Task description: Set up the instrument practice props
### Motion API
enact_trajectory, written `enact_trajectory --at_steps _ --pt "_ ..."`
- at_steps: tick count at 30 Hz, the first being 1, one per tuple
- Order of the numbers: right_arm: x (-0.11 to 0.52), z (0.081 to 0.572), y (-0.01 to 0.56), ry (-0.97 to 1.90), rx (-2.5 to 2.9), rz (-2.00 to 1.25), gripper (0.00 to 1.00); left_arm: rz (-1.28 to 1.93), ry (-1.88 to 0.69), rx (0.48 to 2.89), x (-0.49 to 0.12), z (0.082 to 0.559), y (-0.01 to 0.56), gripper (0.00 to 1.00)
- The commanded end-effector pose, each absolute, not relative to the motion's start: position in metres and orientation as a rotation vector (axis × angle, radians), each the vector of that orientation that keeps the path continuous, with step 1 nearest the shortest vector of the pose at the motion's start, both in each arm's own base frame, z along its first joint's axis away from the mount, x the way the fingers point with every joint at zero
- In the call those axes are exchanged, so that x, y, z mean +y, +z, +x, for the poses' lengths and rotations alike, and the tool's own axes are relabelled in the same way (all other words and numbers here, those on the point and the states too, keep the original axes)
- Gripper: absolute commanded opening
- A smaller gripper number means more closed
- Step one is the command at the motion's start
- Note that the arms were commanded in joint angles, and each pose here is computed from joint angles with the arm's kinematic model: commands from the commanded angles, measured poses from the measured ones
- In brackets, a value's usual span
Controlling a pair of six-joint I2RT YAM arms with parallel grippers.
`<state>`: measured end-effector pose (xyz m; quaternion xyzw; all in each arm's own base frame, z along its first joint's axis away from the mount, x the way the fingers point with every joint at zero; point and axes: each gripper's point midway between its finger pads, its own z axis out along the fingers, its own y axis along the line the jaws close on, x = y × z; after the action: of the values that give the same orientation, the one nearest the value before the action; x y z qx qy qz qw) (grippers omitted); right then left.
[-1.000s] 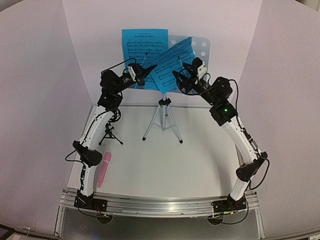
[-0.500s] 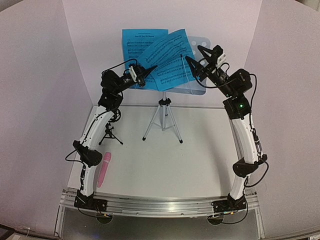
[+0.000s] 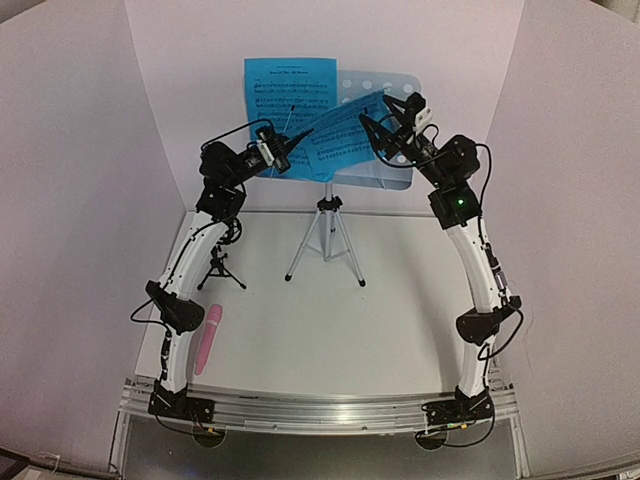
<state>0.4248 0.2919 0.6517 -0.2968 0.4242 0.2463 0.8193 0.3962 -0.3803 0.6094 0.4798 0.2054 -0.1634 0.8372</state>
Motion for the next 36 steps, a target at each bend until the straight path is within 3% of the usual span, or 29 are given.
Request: enact_trajectory --at_steps 1,16,36 --pt "0.279 0.398 0.674 0.541 0.847 -0.612 0.73 1.038 -0.240 0.284 -0.386 0.387 0.610 0.00" --pt "0.251 0.370 0.671 0.377 0.872 -0.629 0.72 1.083 -0.267 0.312 -0.390 0.387 0.600 0.00" --pt "0.287 0.362 0.667 0.333 0.728 -0.891 0.70 1.118 -0.254 0.304 -0.390 0.383 0.599 0.00"
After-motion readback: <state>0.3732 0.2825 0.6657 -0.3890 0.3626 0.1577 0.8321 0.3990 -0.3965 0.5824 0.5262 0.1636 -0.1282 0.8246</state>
